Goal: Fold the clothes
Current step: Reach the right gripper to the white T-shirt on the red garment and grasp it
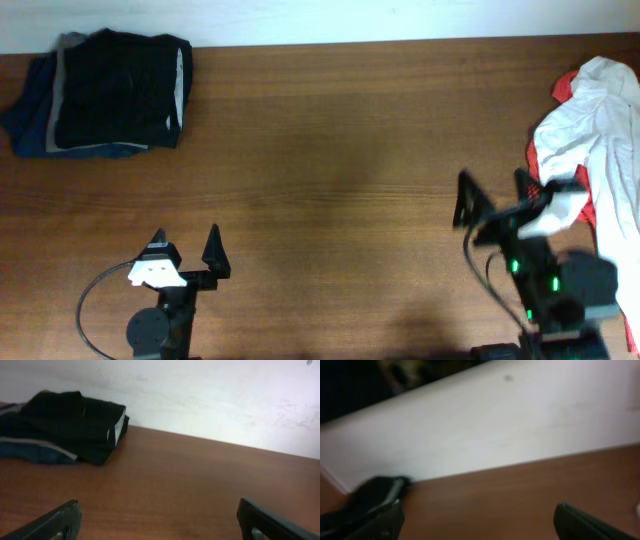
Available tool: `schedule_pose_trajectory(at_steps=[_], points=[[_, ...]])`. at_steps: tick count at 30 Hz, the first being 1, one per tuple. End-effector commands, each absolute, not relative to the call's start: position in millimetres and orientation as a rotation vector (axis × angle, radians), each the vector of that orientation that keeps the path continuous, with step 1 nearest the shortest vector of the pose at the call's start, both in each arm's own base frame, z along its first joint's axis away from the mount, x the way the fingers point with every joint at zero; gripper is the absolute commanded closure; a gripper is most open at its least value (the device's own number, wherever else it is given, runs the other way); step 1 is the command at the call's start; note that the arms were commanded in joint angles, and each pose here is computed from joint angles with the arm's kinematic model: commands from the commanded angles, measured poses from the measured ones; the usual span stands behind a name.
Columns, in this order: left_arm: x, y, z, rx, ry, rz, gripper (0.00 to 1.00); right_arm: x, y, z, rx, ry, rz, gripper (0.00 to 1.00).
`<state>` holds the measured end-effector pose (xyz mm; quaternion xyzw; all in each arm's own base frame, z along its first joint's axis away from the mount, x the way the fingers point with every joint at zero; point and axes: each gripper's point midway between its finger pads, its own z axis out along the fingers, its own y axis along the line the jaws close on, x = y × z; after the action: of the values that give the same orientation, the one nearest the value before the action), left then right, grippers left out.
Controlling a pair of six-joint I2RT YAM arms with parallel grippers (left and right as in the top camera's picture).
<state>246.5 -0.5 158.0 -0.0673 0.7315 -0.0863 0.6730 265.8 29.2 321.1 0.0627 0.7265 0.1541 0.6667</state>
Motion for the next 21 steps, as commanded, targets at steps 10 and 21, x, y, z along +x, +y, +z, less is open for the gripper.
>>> schedule_pose_trajectory(at_steps=[10,21], points=[[246,1,157,-0.160,1.645,-0.189,0.01,459,-183,218,0.619,2.311,-0.345,0.01],[246,1,157,-0.160,1.646,-0.189,0.01,445,-238,17,0.682,2.703,-0.221,0.27]])
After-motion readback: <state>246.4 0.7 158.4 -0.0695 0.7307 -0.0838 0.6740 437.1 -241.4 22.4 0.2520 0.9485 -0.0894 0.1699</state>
